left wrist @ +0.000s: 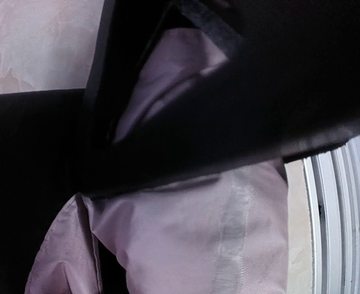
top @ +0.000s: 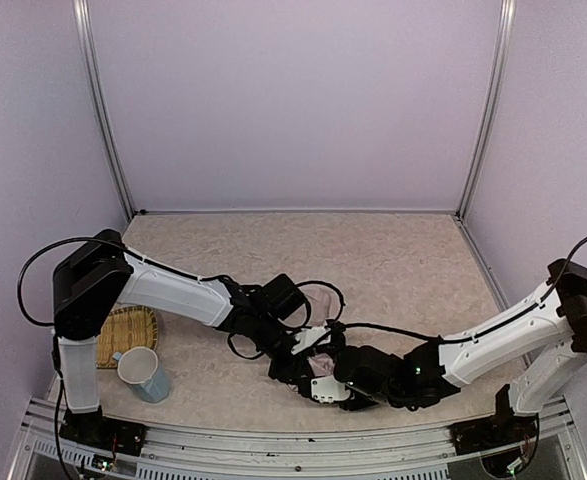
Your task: Put away the umbrella
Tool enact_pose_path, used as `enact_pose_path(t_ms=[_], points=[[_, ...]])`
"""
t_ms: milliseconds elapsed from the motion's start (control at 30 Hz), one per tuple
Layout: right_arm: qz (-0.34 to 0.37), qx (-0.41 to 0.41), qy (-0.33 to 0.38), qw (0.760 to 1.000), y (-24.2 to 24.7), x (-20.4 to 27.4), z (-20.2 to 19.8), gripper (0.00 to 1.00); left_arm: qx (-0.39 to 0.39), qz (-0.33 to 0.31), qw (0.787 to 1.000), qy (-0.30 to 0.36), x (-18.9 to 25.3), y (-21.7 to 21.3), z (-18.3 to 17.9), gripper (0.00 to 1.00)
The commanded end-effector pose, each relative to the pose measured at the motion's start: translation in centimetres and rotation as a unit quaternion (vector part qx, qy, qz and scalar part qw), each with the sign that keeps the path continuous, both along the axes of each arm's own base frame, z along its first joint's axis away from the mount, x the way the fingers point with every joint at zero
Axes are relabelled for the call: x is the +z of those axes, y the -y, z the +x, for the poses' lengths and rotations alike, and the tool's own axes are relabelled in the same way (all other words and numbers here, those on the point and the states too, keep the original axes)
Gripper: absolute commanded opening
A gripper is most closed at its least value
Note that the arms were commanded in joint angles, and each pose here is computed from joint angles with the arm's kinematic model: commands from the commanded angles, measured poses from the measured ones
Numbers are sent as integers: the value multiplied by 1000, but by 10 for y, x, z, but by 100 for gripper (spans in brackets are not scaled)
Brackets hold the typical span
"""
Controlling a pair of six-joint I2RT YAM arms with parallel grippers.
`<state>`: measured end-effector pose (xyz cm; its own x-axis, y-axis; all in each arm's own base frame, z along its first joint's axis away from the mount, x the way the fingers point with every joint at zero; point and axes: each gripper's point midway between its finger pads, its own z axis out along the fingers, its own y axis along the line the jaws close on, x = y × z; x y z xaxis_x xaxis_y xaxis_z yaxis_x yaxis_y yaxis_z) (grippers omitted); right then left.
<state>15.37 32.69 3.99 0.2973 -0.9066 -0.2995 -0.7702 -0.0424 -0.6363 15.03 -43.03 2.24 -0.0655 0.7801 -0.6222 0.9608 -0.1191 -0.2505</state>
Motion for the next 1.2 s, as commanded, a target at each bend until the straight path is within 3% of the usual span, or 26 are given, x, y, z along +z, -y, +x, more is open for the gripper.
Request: enact_pose_path(t_ms=[0, 100, 200, 300, 367, 400, 433, 633, 700, 800, 933, 1000, 1167], points=[[-30, -14, -21, 999, 2, -16, 3, 51, -27, 153, 984, -87, -66, -67, -50, 23], [-50, -20, -39, 998, 5, -25, 0, 31, -26, 138, 987, -82, -61, -64, -47, 30], [-60, -20, -67, 996, 9, -30, -8, 23, -9, 85, 995, -55, -43, -51, -33, 53], [-67, -24, -97, 993, 13, -34, -16, 17, 26, -14, 1000, -2, 0, -35, -6, 71], [-76, -29, -117, 990, 18, -37, -22, 16, 59, -91, 993, 37, 34, -30, 14, 78], [-78, -28, -134, 987, 19, -38, -27, 16, 76, -129, 987, 55, 53, -32, 23, 91], [-81, -28, -149, 985, 20, -39, -31, 15, 93, -184, 975, 86, 78, -32, 35, 98], [-90, -36, -266, 959, 20, -40, -56, 13, 153, -327, 909, 210, 151, -74, 39, 98], [-88, -37, -331, 939, 18, -38, -68, 14, 166, -355, 888, 240, 165, -88, 34, 96], [-87, -35, -417, 904, 13, -33, -83, 15, 163, -365, 874, 276, 168, -102, 15, 90], [-86, -41, -522, 848, 8, -28, -95, 17, 104, -348, 868, 337, 156, -104, -26, 74], [-87, -47, -558, 824, 8, -28, -96, 19, 66, -326, 877, 346, 144, -99, -46, 67], [-88, -60, -608, 787, 9, -38, -91, 22, 2, -223, 899, 376, 95, -82, -62, 71]])
